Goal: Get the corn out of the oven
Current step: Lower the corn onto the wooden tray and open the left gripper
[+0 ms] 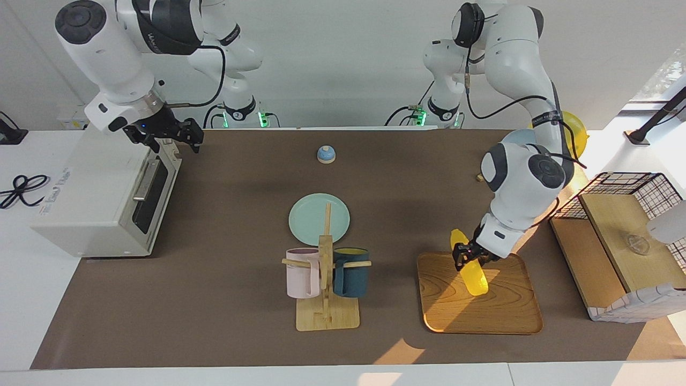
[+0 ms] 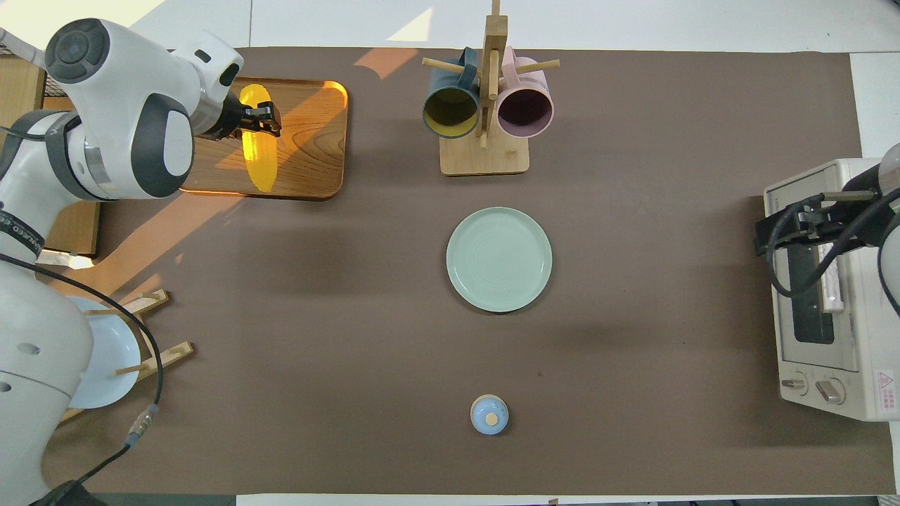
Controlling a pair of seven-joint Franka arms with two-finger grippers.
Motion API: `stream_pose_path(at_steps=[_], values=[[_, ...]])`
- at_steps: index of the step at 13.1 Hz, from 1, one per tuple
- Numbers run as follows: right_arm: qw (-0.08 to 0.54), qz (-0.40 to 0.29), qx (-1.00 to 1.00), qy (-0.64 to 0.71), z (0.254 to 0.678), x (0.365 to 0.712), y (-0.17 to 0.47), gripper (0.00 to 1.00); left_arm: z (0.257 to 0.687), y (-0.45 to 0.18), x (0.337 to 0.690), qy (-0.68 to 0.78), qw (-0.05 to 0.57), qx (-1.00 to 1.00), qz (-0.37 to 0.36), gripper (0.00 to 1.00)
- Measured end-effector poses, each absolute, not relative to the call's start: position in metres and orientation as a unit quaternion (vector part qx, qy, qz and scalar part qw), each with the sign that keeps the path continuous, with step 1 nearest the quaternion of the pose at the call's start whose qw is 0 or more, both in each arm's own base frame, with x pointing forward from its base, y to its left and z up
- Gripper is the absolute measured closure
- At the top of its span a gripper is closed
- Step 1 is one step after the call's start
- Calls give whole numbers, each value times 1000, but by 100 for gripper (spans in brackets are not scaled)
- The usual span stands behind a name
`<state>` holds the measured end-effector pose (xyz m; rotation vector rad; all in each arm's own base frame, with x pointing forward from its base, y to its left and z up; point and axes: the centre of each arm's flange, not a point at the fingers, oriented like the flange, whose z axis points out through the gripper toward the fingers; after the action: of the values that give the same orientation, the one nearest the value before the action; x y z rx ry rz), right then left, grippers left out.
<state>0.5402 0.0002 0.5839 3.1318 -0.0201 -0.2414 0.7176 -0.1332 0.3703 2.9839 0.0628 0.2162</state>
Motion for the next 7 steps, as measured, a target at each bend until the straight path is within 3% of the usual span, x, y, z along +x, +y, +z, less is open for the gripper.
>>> stream_pose_path(at_steps=[3,7], values=[[-7,-62,998,-12,589,542,-4,0,343,-110,742,29,74,991,108,47],[0,-57,998,-21,593,544,-16,0,329,-115,739,0,60,993,102,47]])
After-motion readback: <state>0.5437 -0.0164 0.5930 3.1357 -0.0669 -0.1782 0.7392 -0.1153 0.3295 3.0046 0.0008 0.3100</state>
